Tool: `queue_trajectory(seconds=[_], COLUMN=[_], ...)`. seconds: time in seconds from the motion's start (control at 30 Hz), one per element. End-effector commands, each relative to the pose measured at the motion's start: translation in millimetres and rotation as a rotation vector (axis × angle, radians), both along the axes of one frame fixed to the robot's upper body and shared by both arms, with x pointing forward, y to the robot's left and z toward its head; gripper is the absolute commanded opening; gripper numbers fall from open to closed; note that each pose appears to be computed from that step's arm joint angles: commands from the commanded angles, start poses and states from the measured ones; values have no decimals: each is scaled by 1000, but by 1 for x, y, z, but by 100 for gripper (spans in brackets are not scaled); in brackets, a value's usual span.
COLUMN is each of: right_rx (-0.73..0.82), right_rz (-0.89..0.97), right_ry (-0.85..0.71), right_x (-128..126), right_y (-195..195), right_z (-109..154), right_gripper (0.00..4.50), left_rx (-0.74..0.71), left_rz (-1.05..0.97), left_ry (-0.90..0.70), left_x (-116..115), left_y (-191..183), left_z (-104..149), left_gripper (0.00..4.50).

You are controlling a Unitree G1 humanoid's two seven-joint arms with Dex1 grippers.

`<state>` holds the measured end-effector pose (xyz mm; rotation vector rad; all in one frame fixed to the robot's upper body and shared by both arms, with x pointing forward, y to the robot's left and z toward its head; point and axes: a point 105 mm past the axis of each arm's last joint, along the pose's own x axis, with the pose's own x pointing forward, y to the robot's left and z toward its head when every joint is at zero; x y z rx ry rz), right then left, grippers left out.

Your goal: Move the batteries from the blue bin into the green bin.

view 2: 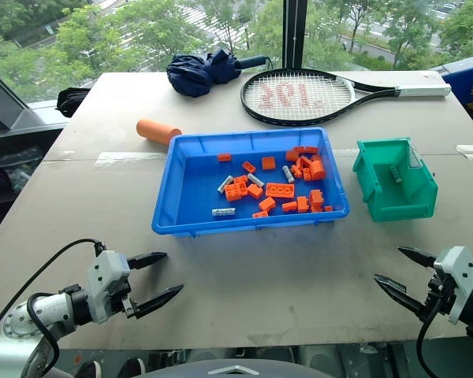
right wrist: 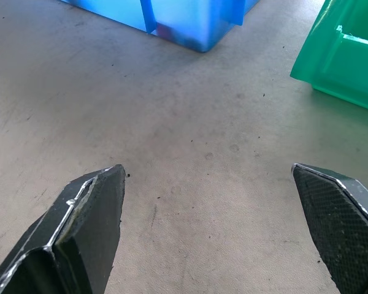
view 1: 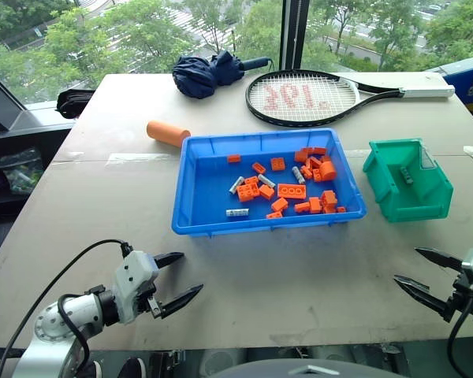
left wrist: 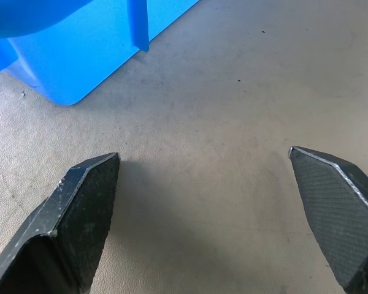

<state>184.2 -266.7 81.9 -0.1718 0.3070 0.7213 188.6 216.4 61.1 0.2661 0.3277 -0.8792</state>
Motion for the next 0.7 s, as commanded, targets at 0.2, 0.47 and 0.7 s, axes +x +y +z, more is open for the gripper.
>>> queue_trajectory(seconds=[0.2,0.47,0.7], right_rx=[-25,-26,1], right_rz=[0,2,26], right_ry=[-46,-44,-36], right_x=[2,2,1], right_y=[-6,-7,-2], right_z=[10,10,12], right_gripper=[436,436,436], left_rx=[-30,-34,-70], left_rz=[-30,-38,-38], left_ry=[-12,-14,-4], left_x=[1,1,-1], left_y=[-2,-3,-1], left_z=[8,9,13], left_gripper=[450,450,450])
